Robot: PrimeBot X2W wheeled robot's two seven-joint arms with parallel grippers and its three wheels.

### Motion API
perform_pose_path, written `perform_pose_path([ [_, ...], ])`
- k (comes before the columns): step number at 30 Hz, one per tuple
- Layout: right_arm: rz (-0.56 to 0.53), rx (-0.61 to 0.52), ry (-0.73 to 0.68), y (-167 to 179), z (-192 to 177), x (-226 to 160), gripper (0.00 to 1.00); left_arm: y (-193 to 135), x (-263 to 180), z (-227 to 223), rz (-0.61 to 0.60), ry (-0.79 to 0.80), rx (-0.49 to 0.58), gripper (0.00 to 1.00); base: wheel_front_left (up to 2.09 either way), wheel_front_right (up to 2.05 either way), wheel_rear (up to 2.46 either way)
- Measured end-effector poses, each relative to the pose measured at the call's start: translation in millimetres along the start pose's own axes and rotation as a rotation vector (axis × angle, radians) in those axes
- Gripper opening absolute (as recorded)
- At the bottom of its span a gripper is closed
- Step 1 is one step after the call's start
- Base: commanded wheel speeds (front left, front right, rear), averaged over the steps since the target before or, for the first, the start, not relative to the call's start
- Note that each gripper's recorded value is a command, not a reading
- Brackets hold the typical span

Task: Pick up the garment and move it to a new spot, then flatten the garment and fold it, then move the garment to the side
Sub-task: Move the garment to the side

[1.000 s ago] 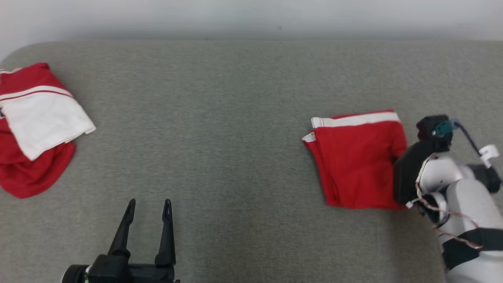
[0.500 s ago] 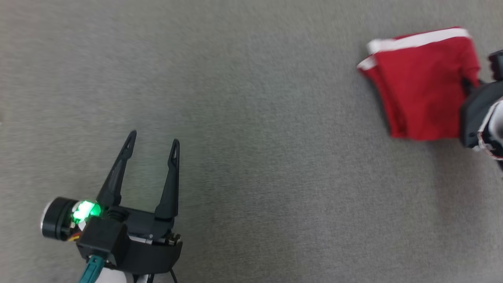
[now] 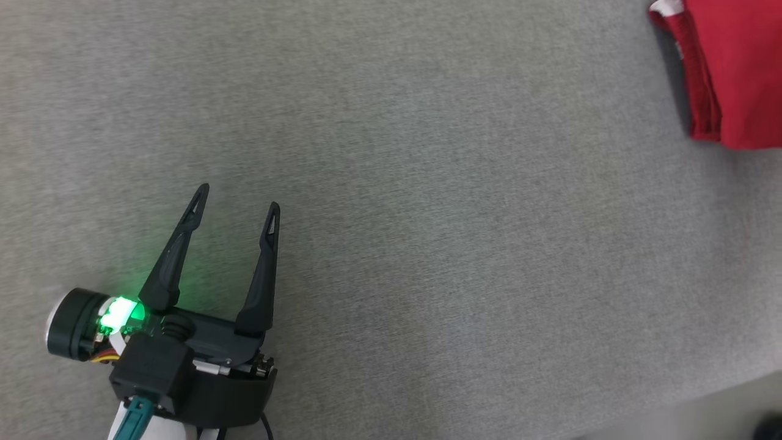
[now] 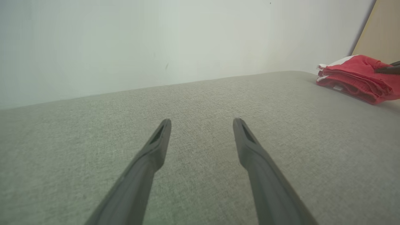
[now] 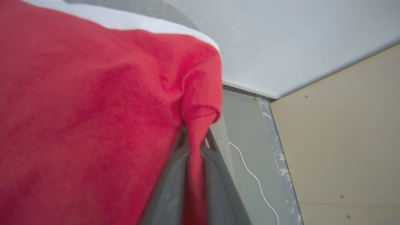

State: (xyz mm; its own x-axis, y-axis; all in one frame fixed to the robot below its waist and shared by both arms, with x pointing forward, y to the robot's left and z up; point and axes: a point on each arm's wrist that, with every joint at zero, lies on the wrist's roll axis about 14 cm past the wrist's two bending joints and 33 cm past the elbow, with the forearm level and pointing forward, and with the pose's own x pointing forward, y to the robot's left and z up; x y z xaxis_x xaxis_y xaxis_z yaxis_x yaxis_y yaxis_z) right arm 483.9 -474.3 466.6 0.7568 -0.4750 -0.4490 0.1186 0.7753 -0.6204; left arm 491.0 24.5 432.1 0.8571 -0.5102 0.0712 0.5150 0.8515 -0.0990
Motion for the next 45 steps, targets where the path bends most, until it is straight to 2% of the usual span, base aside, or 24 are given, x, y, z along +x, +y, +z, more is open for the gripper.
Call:
perform_pose_path([
  [10, -0.069, -0.071, -0.060, -22.7, 0.3, 1.4, 0.00, -4.8, 3.1, -10.7, -0.015, 0.016, -0.021, 1.00, 0.00, 0.00, 0.00],
  [11, -0.073, -0.081, -0.067, -23.7, 1.9, 1.9, 0.54, -4.7, 2.8, -11.1, -0.015, 0.018, -0.023, 1.00, 0.00, 0.00, 0.00],
  [12, -0.077, -0.081, -0.072, -24.7, 3.1, 2.3, 1.00, -4.4, 2.4, -11.3, -0.013, 0.019, -0.024, 1.00, 0.00, 0.00, 0.00],
  [19, -0.074, -0.081, -0.136, -20.0, 17.7, -1.6, 1.00, -7.7, -0.5, -8.5, -0.008, 0.020, -0.031, 1.00, 0.00, 0.00, 0.00],
  [23, -0.009, -0.049, -0.230, 11.9, 29.8, -11.5, 1.00, -6.8, -5.8, -4.0, 0.020, 0.022, -0.037, 1.00, 0.00, 0.00, 0.00],
  [29, 0.086, 0.042, -0.359, 53.9, 39.5, -52.1, 1.00, -7.6, -31.3, 9.4, 0.083, 0.045, -0.022, 1.00, 0.00, 0.00, 0.00],
  [36, 0.125, 0.343, -0.556, 76.2, 71.9, -112.7, 1.00, 3.5, -66.8, 33.3, 0.203, 0.038, 0.003, 1.00, 0.00, 0.00, 0.00],
  [41, 0.159, 0.512, -0.580, 95.6, 57.3, -147.9, 1.00, 5.3, -89.6, 46.9, 0.260, 0.029, 0.012, 1.00, 0.00, 0.00, 0.00],
  [45, 0.207, 0.600, -0.573, 120.9, 46.3, -172.6, 1.00, 18.6, -111.5, 60.8, 0.337, 0.009, 0.033, 1.00, 0.00, 0.00, 0.00],
])
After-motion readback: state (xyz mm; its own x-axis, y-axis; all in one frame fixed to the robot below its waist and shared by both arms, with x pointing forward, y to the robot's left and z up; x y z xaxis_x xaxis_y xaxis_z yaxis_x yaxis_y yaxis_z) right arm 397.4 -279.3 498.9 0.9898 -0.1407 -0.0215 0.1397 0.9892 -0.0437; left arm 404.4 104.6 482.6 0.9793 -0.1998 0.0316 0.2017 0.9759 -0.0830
